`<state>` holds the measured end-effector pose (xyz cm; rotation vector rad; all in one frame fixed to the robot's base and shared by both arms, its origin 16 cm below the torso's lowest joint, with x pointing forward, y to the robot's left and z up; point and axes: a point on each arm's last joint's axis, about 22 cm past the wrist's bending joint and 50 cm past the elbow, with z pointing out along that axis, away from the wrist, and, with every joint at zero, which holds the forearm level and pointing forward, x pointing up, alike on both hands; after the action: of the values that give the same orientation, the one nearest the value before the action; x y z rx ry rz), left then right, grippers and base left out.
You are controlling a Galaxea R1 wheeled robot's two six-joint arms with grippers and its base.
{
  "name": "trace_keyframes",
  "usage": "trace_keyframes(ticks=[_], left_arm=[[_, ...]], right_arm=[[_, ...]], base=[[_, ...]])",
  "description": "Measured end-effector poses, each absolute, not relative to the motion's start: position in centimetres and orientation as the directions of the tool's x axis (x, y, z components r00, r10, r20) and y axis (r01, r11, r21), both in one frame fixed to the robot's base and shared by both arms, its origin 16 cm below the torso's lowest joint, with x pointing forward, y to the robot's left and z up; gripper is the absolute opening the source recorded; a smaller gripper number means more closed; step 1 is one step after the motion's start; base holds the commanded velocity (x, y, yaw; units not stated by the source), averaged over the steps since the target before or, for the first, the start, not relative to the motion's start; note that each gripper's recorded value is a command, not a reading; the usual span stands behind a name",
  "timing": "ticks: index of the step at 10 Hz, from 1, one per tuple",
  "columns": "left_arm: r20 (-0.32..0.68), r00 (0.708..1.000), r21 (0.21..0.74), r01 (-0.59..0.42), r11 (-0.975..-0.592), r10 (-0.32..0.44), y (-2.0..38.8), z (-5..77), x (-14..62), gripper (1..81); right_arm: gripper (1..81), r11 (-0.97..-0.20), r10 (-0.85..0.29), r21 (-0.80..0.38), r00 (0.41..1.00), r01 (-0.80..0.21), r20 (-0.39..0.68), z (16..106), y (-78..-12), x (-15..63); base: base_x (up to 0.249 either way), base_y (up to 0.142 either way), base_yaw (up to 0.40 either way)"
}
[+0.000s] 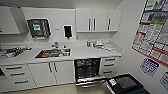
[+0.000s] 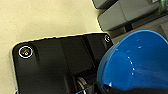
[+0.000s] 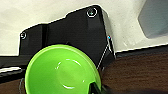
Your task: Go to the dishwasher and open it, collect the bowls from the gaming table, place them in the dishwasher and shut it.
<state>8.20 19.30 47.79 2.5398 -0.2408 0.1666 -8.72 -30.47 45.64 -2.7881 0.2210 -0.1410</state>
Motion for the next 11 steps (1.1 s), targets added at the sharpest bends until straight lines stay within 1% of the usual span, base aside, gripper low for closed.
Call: trace_keyframes(ticks=[11], left_arm=[[0.169,0.976,0.537,-0.207,-0.817,-0.136,19.29,47.79,8.06,1.0]], right_arm=[[1.0,-0.931,-0.171,-0.339,0.982,-0.136,0.075,45.61,-30.56,-8.79]], base=[[0.102,0.000,0.000]])
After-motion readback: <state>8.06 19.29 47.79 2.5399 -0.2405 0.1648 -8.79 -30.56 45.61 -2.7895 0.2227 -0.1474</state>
